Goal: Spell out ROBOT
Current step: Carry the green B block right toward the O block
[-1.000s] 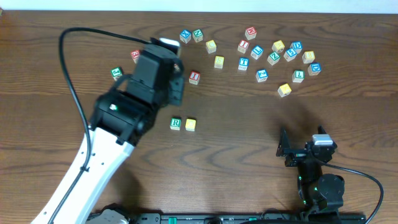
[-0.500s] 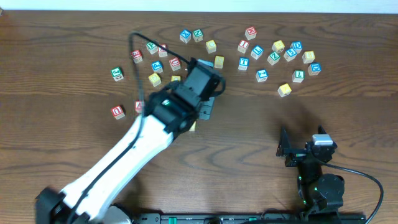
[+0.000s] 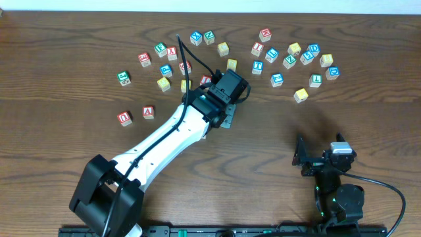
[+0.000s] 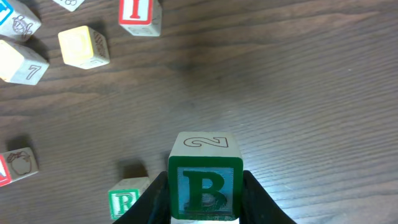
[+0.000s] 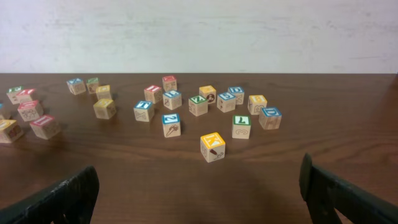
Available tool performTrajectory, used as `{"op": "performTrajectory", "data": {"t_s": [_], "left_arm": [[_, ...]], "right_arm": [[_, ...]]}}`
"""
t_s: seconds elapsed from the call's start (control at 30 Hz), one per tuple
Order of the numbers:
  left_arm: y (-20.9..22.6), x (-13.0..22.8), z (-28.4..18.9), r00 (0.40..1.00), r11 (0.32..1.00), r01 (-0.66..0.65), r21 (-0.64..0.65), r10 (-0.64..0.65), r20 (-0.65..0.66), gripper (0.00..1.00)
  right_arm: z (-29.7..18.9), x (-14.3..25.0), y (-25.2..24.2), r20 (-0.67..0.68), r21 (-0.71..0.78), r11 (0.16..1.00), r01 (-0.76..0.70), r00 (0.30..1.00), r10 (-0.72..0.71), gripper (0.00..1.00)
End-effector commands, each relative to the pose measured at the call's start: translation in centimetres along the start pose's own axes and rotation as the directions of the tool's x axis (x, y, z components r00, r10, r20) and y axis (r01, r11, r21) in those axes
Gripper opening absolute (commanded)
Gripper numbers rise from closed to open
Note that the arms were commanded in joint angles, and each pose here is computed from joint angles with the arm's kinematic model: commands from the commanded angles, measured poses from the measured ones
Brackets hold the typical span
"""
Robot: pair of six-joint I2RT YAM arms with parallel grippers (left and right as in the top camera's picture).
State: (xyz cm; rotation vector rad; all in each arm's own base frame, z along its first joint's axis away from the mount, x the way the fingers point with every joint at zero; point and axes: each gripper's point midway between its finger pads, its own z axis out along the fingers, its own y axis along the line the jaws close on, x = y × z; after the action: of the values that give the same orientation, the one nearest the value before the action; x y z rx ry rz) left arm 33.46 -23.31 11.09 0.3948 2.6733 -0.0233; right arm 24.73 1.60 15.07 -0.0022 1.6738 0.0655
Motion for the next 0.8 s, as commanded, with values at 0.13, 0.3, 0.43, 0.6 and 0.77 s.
{"op": "performTrajectory", "data": {"t_s": [0.13, 0.3, 0.43, 0.6, 0.77], "left_arm": [[-1.8, 1.1, 0.1, 1.000, 0.999, -0.013, 0.030, 0.013, -0.009, 0.14], [-1.9, 2.4, 1.1, 0.999, 0.999, 0.021, 0.026, -0.020, -0.028, 0.14], [-1.7, 3.7, 2.0, 0.997, 0.999, 0.052, 0.016, -0.051, -0.049, 0.14], [-1.6, 4.4, 2.6, 0.997, 0.998, 0.061, 0.013, -0.060, -0.056, 0.14], [-1.7, 4.2, 2.6, 0.997, 0.997, 0.070, 0.017, -0.069, -0.046, 0.14]], "right_arm": [[0.0, 0.1, 0.0, -0.005, 0.002, 1.000, -0.013, 1.000, 0.013, 0.99], [0.0, 0.1, 0.0, -0.005, 0.002, 1.000, -0.013, 1.000, 0.013, 0.99], [0.0, 0.1, 0.0, -0.005, 0.002, 1.000, -0.013, 1.000, 0.013, 0.99], [0.0, 0.1, 0.0, -0.005, 0.002, 1.000, -0.013, 1.000, 0.013, 0.99], [0.0, 0.1, 0.0, -0.005, 0.002, 1.000, -0.013, 1.000, 0.013, 0.99]]}}
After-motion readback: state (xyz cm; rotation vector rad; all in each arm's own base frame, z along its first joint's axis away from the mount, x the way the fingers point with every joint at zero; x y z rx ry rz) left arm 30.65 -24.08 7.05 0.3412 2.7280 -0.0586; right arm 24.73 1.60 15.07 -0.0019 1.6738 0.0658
